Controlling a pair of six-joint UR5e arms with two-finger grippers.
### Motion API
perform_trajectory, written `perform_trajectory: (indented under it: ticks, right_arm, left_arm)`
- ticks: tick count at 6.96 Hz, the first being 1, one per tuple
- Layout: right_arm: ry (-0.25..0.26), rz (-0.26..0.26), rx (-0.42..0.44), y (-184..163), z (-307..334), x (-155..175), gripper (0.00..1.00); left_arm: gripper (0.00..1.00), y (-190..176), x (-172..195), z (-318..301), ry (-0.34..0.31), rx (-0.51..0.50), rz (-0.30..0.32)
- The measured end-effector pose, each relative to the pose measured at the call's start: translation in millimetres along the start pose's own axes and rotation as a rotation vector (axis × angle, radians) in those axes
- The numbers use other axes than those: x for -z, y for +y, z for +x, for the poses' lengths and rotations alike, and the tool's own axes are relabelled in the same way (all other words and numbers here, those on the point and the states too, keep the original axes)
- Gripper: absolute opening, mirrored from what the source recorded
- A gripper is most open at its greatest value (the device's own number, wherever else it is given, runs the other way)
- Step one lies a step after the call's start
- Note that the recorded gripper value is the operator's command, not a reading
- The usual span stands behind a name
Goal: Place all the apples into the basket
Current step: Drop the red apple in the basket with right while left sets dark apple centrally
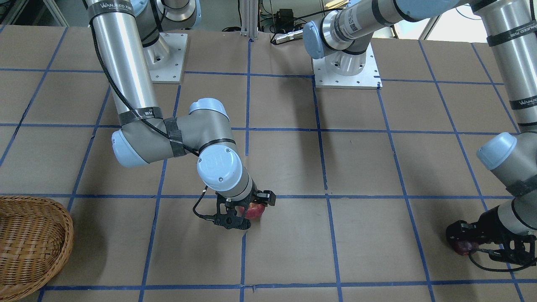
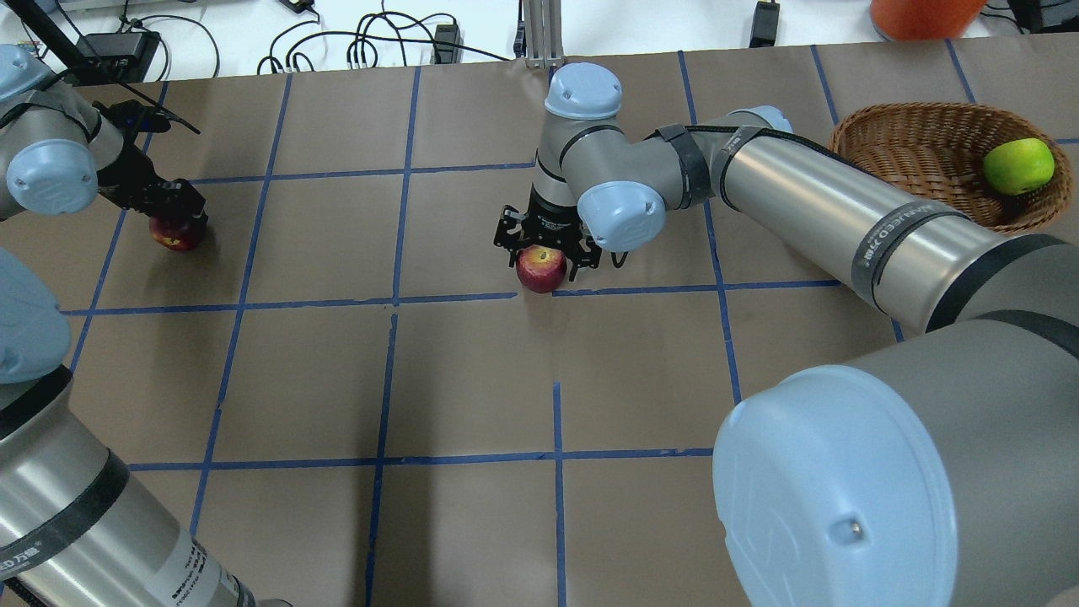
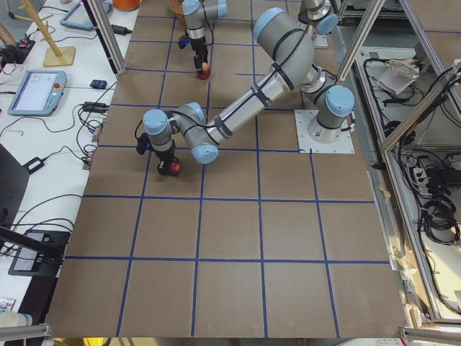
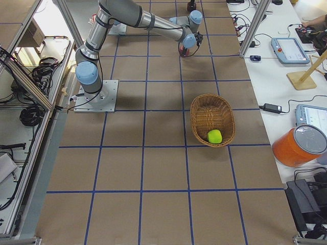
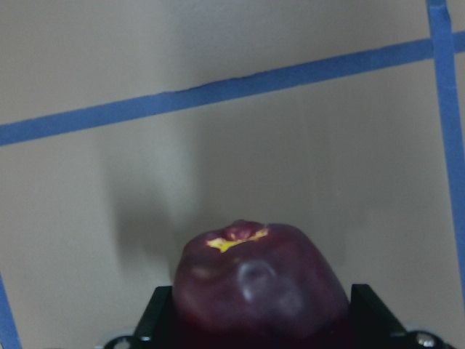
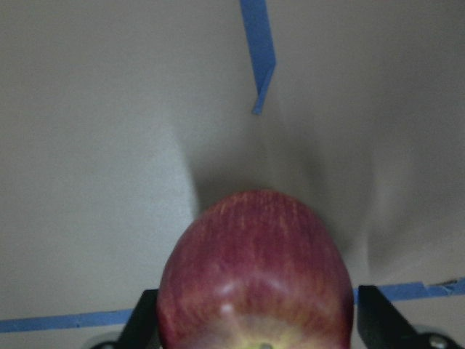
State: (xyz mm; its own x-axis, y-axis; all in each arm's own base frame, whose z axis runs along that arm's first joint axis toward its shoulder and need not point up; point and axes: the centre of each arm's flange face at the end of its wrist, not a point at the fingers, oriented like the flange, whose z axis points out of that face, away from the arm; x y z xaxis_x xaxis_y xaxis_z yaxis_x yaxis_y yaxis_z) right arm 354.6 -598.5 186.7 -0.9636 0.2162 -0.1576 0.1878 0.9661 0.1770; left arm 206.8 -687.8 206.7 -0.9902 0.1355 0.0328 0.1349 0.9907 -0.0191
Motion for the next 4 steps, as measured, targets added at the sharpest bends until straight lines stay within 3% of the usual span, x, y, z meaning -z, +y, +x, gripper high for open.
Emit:
perform_trajectory:
  ticks: [2,4]
  right_arm:
    - [-0.001,0.000,-0.001,1,0,0,0.00]
    - [-0.019,0.052,-0.013,-7,3,46,0.00]
  left_arm:
    - [0.67,-2,35,57,0.015,0.097,-0.070]
    - [0.67,-2,69,152,0.022,0.232,-0.128]
